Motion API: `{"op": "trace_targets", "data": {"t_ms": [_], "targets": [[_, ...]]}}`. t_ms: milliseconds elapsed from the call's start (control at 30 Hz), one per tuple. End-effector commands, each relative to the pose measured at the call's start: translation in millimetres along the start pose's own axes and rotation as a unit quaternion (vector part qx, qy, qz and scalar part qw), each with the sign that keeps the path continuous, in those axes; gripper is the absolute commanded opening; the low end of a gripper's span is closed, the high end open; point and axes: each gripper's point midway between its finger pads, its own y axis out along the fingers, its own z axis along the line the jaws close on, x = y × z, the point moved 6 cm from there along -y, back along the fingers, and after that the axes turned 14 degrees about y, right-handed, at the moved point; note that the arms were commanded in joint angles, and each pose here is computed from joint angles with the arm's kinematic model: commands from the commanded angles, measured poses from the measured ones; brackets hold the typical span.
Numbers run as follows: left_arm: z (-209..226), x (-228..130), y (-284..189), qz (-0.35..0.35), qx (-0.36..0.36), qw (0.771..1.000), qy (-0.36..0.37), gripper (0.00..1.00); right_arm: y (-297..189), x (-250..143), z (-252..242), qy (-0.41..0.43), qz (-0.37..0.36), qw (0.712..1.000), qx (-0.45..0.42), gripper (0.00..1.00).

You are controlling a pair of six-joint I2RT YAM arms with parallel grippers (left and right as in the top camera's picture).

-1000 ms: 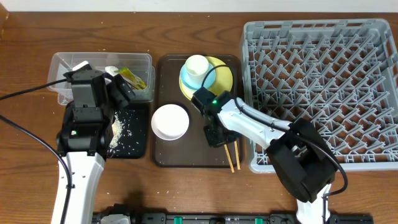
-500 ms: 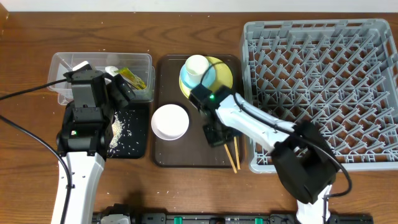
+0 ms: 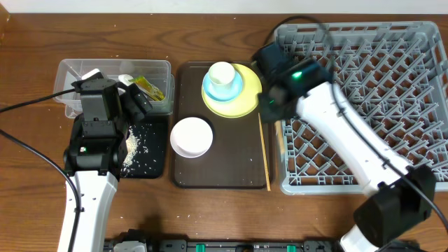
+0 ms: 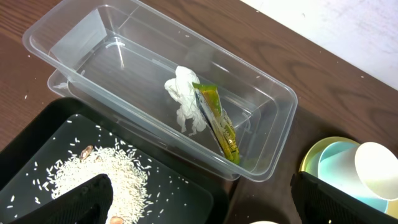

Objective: Sort waste into correct bins and load items into the dishwasher rack
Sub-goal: 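Carry the chopstick into the dish rack and stand it upright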

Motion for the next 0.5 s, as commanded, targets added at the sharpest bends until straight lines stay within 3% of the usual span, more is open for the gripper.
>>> {"op": "trace_targets", "data": {"t_ms": [0,267,467], "targets": [[1,5,-2,-0.007,0.004,1.000,0.004,0.94,-2,31,-36,-0.008,-0.040,0.999,-0.026,0.01],[1,5,-2,-0.007,0.004,1.000,0.004,0.94,8,77,-89,0.072,-0.086,0.993,-0.024,0.01],[1,5,-2,-0.007,0.004,1.000,0.004,0.94,23,88,-100,0.074,-0.092,0.993,-0.021,0.01]]}}
